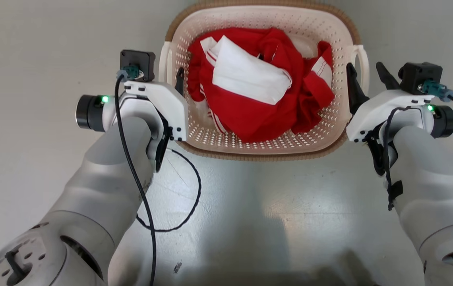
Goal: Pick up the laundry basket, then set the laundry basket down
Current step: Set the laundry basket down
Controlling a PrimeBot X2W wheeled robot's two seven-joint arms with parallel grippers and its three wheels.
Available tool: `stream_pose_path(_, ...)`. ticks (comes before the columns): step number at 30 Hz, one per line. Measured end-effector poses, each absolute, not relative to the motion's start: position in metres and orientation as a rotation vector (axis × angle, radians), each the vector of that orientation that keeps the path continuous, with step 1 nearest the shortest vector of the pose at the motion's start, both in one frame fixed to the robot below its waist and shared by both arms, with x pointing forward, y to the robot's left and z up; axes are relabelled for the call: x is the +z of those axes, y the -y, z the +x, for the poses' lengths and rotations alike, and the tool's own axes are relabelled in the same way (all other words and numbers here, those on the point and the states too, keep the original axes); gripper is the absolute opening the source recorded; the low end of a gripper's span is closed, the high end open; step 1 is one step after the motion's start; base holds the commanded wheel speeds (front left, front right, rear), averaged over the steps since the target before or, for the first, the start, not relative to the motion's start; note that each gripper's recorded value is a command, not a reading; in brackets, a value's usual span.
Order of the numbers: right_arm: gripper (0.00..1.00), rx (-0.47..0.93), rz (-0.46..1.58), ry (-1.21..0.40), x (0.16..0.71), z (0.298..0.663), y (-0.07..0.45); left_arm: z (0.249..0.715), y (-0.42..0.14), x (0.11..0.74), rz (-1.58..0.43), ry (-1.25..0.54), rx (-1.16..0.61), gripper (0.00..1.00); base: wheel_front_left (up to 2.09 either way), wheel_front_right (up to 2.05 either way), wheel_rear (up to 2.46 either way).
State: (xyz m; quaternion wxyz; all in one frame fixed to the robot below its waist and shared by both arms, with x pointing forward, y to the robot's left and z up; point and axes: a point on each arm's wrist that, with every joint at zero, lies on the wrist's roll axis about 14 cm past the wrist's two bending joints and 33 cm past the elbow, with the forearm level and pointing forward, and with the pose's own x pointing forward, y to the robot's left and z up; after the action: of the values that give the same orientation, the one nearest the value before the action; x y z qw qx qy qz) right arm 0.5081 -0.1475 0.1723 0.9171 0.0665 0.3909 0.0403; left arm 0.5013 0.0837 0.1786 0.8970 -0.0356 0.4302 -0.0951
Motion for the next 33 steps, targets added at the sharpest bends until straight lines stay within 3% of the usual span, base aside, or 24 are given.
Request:
stream_pose_path(19,1.0,0.09,0.128,-0.583,0.277,0.527,0.152,0.51,-0.072,0.273,-0.14,-0.7,-0.2,1.0,0.0,0.0,0.0)
stream_pose_path(33,1.0,0.083,0.12,-0.43,0.353,0.499,0.159,0.487,-0.089,0.35,-0.183,-0.518,-0.157,1.0,0.0,0.0,0.0)
